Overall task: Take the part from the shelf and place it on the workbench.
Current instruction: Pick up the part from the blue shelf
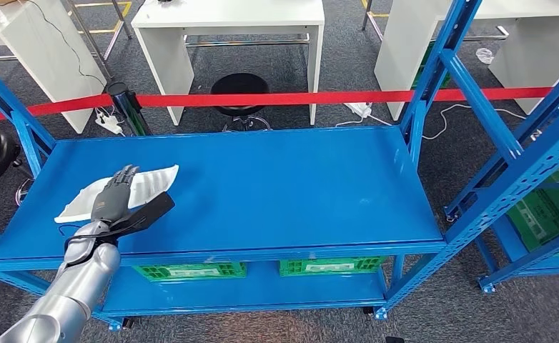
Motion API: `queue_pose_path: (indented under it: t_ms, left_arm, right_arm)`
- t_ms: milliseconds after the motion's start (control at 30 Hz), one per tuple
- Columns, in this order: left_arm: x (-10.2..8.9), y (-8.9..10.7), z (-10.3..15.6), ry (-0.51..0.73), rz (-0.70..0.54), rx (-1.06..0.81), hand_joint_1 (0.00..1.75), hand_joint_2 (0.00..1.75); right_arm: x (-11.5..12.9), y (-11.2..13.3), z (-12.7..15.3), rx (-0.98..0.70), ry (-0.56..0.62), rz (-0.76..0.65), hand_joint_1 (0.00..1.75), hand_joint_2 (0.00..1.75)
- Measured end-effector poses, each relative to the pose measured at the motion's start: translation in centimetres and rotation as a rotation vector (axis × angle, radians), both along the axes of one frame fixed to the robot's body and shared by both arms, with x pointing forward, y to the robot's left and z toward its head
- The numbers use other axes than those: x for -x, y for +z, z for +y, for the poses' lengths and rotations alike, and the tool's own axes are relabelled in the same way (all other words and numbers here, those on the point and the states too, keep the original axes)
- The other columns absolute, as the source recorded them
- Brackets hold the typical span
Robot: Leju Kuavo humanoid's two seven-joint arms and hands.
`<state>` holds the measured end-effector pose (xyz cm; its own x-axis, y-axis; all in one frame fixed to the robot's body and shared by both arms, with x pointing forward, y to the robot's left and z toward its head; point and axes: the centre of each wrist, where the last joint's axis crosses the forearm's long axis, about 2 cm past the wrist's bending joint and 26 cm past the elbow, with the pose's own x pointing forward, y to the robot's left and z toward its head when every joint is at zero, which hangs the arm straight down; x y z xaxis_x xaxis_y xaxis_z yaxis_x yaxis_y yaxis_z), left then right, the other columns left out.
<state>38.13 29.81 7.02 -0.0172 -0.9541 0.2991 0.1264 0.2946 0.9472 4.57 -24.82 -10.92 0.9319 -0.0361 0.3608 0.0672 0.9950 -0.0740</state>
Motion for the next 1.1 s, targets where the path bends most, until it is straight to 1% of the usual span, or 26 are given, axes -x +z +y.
queue_pose_path:
  t_ms: [233,367,400,500,533,733,867,1100]
  left_arm:
    - [0.0,-0.1,1.2,0.075,0.031,-0.106,0.0,1.75]
    - [0.4,-0.4,2.4,0.129,0.024,-0.153,0.0,1.75]
    - [0.6,-0.6,2.6,0.135,0.023,-0.161,0.24,1.75]
    - [1.1,-1.0,2.9,0.142,0.025,-0.181,1.55,1.75]
    - [1.2,-1.2,3.0,0.139,0.028,-0.184,1.75,1.75]
    - [1.9,-1.9,3.3,0.09,0.05,-0.187,1.75,1.75]
    - [2.1,-2.1,3.4,0.08,0.058,-0.188,1.75,1.75]
    - [1.5,-1.4,3.4,0.054,0.027,-0.202,1.75,1.75]
  right_arm:
    - [0.0,0.0,0.0,0.001,-0.001,0.003,0.0,0.0]
    - [0.1,0.0,0.0,0.017,0.013,0.035,0.0,0.0]
    - [0.1,0.0,-0.1,0.021,0.018,0.045,0.0,0.0]
    - [0.1,0.0,-0.3,0.036,0.033,0.068,0.0,0.0]
    - [0.1,0.0,-0.5,0.042,0.037,0.068,0.0,0.0]
    - [0.1,-0.1,-1.6,0.085,0.04,0.027,0.0,0.0]
    - [0.1,-0.1,-1.8,0.093,0.047,0.013,0.0,0.0]
    - [0.0,-0.1,-1.9,0.092,0.051,-0.015,0.0,0.0]
